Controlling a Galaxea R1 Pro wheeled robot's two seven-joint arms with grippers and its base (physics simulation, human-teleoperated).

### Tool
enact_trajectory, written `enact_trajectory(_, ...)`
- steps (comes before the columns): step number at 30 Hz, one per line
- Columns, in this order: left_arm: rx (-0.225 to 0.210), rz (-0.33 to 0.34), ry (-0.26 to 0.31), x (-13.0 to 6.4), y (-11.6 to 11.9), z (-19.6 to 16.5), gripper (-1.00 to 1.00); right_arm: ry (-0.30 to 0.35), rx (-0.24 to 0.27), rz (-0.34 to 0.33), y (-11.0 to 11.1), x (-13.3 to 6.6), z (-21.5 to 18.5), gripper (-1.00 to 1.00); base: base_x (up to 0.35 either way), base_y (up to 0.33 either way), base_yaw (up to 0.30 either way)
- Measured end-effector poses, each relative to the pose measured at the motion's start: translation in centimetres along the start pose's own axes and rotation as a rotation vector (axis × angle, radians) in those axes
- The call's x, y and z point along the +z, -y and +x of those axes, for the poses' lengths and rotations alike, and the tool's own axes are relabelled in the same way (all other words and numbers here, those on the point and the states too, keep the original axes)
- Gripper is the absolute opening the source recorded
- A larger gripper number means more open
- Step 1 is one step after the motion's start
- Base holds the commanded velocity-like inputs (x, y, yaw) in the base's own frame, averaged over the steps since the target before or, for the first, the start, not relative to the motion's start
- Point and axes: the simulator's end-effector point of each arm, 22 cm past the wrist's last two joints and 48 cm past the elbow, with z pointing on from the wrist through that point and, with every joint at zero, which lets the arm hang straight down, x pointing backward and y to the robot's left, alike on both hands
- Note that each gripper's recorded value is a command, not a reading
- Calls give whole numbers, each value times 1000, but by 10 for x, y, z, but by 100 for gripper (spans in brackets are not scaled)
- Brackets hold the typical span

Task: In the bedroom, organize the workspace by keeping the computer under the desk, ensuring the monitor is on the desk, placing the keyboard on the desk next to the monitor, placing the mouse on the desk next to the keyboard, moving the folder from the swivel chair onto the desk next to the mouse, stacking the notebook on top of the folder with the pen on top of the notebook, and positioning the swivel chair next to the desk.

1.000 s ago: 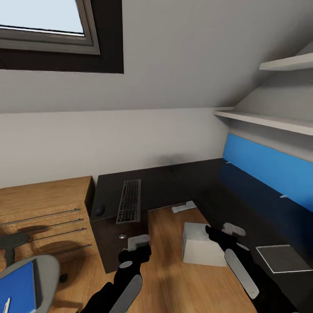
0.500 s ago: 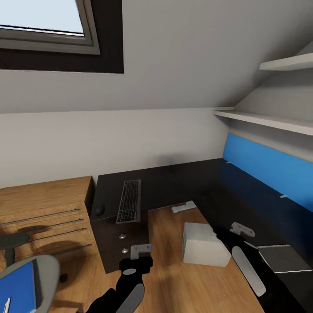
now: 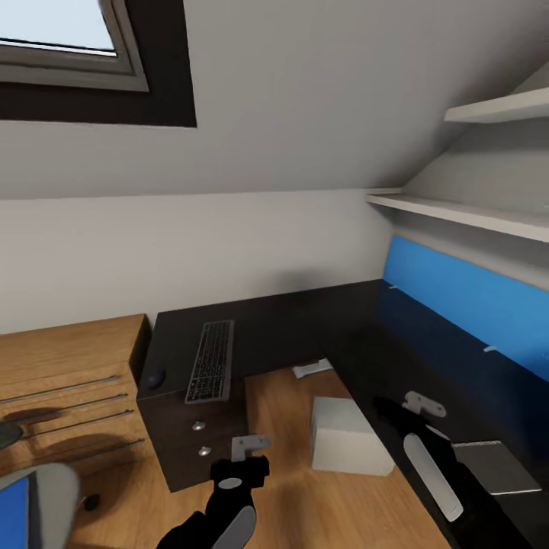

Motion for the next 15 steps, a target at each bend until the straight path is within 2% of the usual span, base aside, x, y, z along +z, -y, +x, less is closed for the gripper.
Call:
enact_trajectory(7,20,8,-2,-1,5,4,100,36,23,14,6,3,-4,100,111,-103,-235)
enact_trajectory(15,21,10,-1,-2,6,4,100,20,22,37,17,8,5,100,13,-12,-270)
